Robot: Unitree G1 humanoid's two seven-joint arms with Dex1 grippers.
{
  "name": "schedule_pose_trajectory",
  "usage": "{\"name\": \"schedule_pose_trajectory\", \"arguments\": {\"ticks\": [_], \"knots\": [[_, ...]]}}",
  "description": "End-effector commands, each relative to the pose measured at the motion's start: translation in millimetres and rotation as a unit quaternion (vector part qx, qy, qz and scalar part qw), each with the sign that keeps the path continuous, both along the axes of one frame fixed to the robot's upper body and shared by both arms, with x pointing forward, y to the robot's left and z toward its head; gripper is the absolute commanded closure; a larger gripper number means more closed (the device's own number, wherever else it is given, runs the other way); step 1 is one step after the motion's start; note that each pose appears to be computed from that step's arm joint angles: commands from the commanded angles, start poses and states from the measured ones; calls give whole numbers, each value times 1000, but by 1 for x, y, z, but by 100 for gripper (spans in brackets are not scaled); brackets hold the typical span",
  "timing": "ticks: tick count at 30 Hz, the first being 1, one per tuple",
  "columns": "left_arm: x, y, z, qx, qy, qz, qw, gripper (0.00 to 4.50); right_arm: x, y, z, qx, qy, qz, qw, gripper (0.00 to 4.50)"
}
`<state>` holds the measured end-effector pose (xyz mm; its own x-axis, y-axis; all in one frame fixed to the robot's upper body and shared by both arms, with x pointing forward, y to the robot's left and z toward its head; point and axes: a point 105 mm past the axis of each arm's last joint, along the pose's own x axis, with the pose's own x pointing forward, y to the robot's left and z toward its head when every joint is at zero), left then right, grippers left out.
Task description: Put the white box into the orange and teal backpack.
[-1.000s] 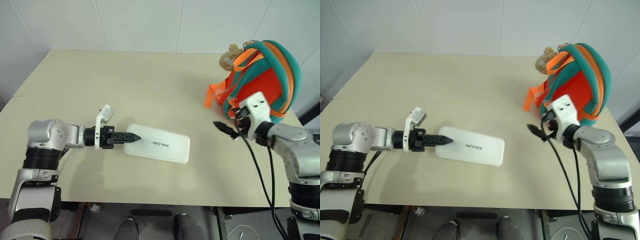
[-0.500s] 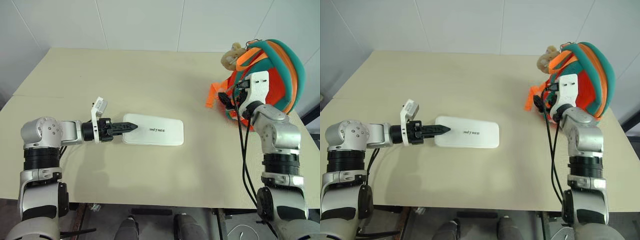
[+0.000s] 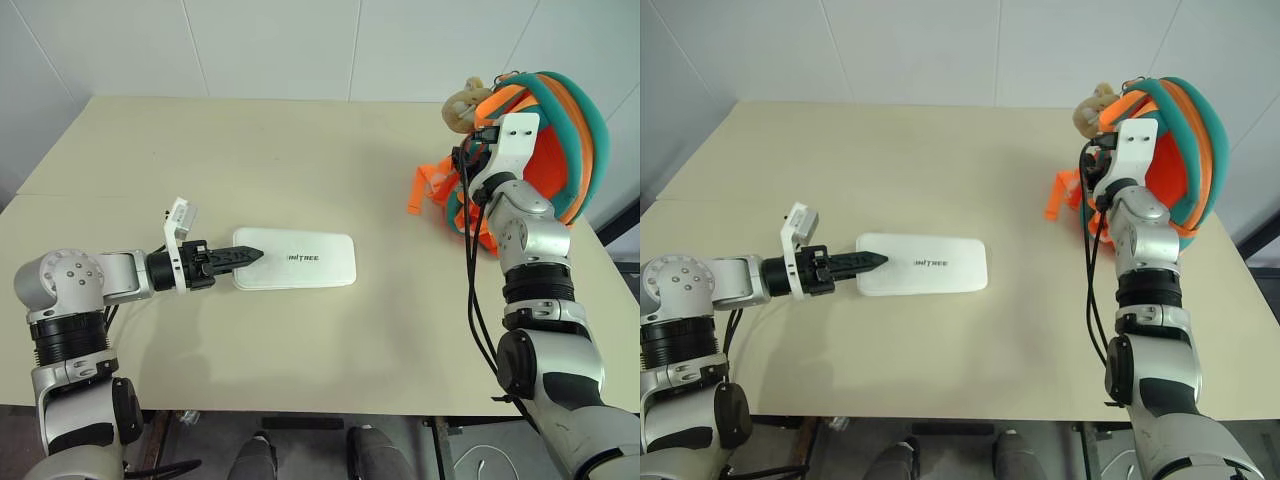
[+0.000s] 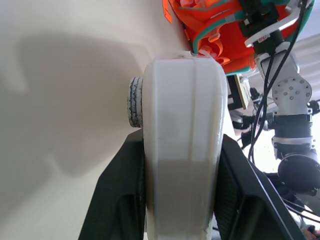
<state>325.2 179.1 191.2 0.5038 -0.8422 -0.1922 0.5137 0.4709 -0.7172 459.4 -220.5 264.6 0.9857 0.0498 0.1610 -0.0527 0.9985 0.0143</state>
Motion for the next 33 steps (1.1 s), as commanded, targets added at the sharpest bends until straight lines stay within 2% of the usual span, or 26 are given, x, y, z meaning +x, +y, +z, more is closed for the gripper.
{"name": "schedule_pose_trajectory", "arguments": {"ticks": [1, 3, 9, 15, 18, 24, 30, 33], "knots": [[0, 10, 23, -22, -50, 23, 998, 318, -6, 10, 33, 20, -52, 35, 998, 380], [4, 18, 34, -41, -68, 45, 996, 318, -8, 18, 40, 23, -62, 59, 996, 446], [18, 45, 55, -61, -103, 124, 985, 318, -24, 57, 59, -1, -91, 158, 983, 450], [32, 81, 76, -78, -128, 210, 966, 318, -52, 101, 72, -15, -107, 271, 957, 450], [31, 93, 85, -67, -141, 226, 962, 318, -76, 131, 77, -34, -112, 353, 928, 450], [32, 113, 98, -57, -167, 255, 951, 318, -120, 165, 74, -68, -106, 467, 875, 450], [31, 127, 111, -50, -187, 266, 944, 318, -162, 177, 67, -114, -95, 558, 816, 450], [31, 129, 112, -49, -189, 265, 944, 318, -176, 178, 66, -120, -89, 587, 796, 450]]}}
